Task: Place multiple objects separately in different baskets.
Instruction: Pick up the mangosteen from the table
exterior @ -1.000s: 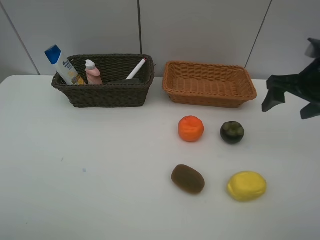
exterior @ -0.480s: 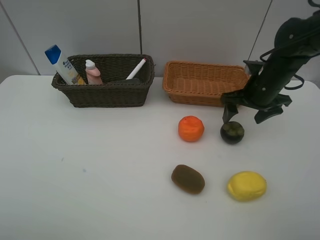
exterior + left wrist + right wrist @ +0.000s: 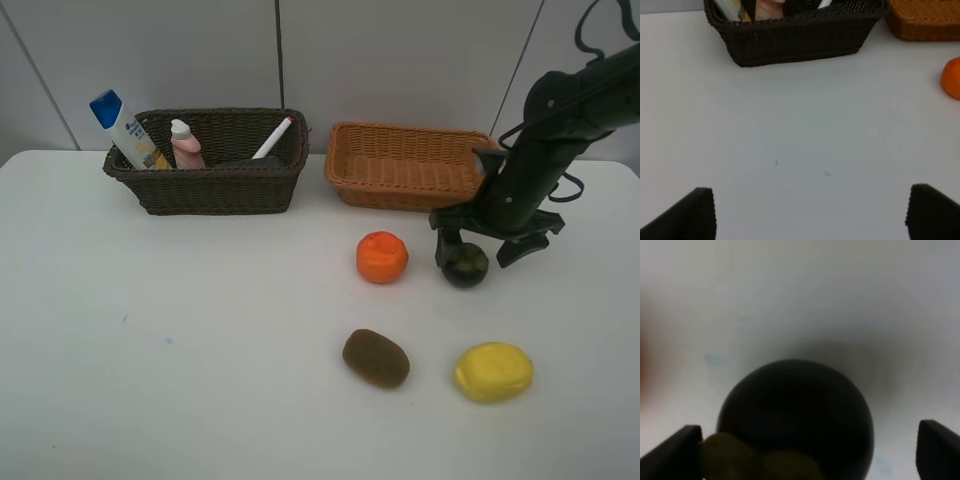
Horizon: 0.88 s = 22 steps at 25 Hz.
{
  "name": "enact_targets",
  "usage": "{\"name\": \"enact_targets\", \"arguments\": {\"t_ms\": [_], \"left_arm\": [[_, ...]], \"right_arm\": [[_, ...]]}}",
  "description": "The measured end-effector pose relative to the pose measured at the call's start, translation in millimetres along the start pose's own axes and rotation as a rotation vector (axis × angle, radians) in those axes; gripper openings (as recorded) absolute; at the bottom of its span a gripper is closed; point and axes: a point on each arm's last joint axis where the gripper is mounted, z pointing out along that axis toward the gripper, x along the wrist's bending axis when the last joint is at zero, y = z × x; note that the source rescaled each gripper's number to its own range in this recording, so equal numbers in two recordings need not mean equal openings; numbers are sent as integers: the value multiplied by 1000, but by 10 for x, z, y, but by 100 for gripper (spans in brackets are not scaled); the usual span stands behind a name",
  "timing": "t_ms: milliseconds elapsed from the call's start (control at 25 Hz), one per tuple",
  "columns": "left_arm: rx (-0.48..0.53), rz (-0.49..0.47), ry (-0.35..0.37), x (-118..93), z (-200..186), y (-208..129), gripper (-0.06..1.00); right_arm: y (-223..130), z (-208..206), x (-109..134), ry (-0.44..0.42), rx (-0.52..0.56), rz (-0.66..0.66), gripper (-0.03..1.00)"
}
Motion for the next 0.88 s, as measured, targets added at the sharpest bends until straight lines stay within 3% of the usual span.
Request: {"name": "enact_targets", "arguments": {"t_ms": [360, 480, 560, 880], "left_arm": [[0, 0, 0, 0, 0, 0, 100], [0, 0, 0, 0, 0, 0, 100], [0, 0, 0, 0, 0, 0, 100], [0, 0, 1, 1, 0, 0, 100]], "right_arm": [[-18, 229, -4, -6, 61, -15, 97], [-21, 251, -3, -5, 68, -25, 70], [-22, 256, -3, -4, 69, -40, 32], [-40, 247, -5, -5, 88, -65, 34]]}}
